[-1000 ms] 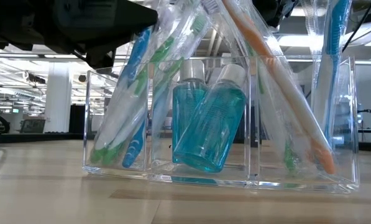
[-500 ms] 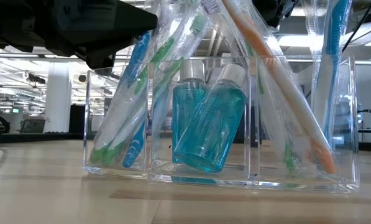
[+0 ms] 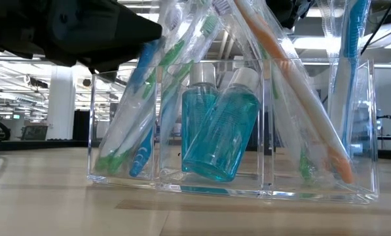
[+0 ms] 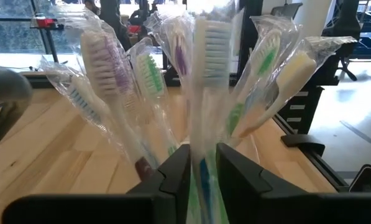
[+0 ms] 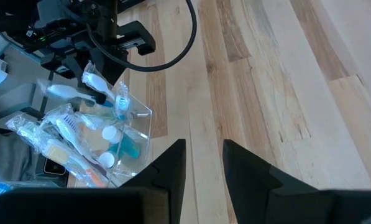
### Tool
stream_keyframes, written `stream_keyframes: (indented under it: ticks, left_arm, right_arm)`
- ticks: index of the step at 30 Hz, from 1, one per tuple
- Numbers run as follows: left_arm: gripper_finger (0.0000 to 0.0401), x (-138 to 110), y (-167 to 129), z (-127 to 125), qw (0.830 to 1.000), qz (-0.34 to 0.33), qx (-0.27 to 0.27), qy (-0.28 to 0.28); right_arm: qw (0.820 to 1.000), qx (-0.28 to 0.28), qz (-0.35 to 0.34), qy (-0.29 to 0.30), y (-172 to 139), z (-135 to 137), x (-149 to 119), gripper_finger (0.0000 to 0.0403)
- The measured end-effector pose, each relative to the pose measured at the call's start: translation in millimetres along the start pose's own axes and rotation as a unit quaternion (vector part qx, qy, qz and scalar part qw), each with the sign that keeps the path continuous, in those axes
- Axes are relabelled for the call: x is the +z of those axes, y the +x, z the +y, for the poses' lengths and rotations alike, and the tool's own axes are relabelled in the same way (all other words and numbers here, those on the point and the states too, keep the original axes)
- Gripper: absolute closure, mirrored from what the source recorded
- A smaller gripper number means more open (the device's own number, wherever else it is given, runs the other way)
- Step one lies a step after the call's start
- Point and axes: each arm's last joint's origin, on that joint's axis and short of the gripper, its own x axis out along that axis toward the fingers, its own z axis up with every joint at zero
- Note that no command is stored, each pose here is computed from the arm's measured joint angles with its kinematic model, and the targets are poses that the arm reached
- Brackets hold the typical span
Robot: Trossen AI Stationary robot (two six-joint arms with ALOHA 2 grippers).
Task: Pick & Place toothbrushing station
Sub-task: Put the blue toothbrush into the transparent organizer
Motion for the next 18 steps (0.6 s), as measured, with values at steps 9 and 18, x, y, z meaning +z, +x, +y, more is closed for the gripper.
stream_keyframes:
  ticks: [9, 18]
  left_arm:
    - [0.0302, 4, -1, 0, 1.000, -0.008, -0.001, -0.004]
    - [0.0297, 27, -6, 0, 0.999, -0.031, -0.005, 0.021]
  right_arm:
    - [1.000, -0.009, -0.004, -0.012, 0, 0, 0, 0.0305]
    - [1.000, -0.011, -0.005, -0.012, 0, 0, 1, 0.0305]
